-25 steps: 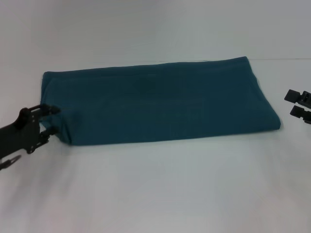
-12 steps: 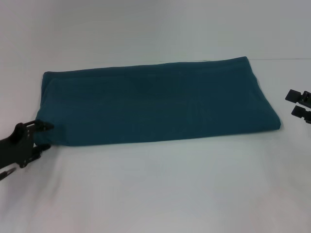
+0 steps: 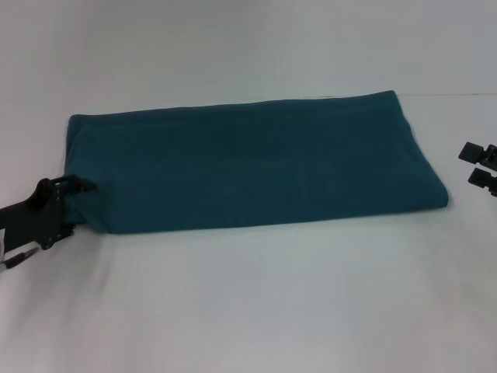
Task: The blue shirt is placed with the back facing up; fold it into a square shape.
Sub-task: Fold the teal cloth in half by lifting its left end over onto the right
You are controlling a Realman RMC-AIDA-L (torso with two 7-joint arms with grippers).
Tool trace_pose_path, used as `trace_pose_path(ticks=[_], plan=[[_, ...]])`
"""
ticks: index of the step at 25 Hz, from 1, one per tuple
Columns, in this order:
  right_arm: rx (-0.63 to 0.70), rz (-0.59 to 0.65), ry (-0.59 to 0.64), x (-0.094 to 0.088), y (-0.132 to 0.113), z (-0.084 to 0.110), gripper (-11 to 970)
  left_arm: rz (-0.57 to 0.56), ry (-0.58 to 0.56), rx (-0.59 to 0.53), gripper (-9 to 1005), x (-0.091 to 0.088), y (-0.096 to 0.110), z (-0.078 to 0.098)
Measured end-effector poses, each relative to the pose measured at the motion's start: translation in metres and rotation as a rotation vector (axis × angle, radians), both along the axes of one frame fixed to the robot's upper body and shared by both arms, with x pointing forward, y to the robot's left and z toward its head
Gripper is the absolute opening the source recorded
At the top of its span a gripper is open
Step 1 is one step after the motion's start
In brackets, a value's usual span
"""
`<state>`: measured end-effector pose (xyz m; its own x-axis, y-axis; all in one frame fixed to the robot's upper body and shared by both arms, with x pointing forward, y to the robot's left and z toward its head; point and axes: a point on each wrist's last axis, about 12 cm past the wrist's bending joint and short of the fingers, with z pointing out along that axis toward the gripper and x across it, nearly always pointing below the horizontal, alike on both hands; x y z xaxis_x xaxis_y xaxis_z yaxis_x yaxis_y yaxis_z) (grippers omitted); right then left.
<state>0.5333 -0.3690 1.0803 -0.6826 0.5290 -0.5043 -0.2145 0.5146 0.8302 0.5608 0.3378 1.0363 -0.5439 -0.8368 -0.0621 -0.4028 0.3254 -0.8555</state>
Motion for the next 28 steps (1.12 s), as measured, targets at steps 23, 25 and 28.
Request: trace_pose_path(ticks=[23, 25, 28], plan=[[0.000, -0.006, -0.001, 0.0000, -0.0026, 0.0011, 944, -0.038, -0.024, 0.024, 284, 0.0030, -0.0003, 0.0049], [0.000, -0.007, -0.001, 0.0000, -0.0026, 0.0011, 944, -0.040, -0.025, 0.024, 205, 0.0027, -0.0002, 0.0048], [0.003, -0.012, -0.003, -0.0001, -0.0035, 0.0014, 944, -0.070, -0.053, 0.051, 102, 0.0022, 0.0032, 0.0086]])
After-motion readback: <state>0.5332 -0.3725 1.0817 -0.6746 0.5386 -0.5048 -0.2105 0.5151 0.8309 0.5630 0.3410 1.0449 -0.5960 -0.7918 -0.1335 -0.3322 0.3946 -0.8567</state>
